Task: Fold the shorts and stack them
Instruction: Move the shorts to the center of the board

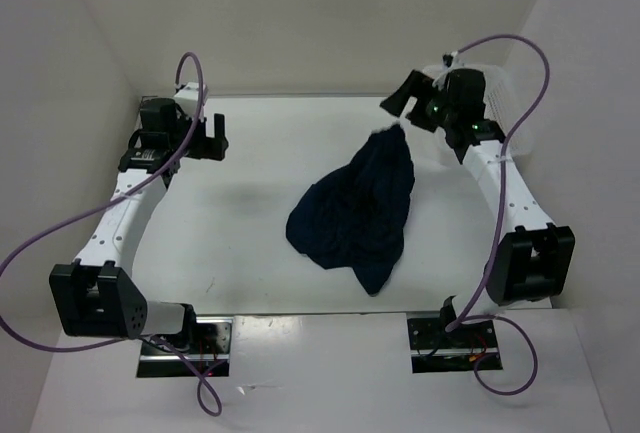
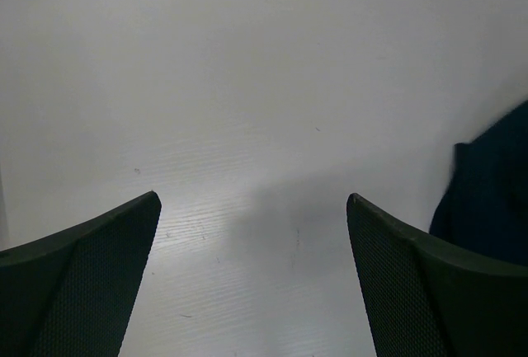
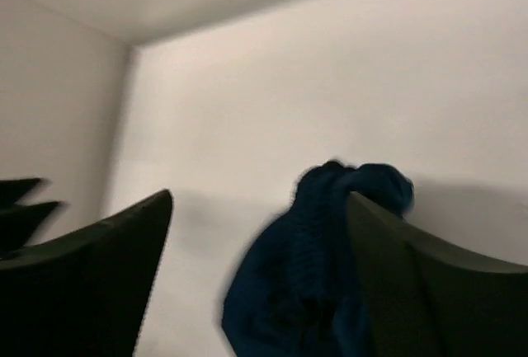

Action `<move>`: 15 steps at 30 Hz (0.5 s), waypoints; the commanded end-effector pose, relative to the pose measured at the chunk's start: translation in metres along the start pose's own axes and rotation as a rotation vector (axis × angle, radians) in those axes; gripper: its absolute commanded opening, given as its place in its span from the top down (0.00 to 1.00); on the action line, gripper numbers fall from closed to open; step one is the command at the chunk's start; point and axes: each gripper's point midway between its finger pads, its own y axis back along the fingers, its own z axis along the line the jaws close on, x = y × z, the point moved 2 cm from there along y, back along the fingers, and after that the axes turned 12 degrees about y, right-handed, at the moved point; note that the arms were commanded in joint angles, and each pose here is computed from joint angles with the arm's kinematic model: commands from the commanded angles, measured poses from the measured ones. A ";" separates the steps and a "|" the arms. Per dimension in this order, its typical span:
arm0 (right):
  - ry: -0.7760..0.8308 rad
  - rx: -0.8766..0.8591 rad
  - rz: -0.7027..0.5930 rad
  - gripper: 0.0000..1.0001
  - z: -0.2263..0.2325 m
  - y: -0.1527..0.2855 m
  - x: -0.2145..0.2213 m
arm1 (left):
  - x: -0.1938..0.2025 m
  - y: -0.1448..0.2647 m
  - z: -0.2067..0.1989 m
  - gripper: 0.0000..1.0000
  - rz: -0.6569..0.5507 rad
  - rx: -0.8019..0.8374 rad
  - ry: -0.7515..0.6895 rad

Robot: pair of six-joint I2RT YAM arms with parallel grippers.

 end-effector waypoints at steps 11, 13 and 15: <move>0.865 -0.159 0.205 0.07 0.033 -0.015 0.103 | 0.051 -0.004 -0.035 0.00 0.218 0.234 0.043; 0.862 -0.223 0.295 0.11 0.038 -0.022 0.145 | 0.072 0.003 -0.044 0.00 0.274 0.284 0.056; 0.861 -0.222 0.366 0.11 0.026 -0.035 0.173 | 0.089 0.007 -0.045 0.00 0.316 0.285 0.063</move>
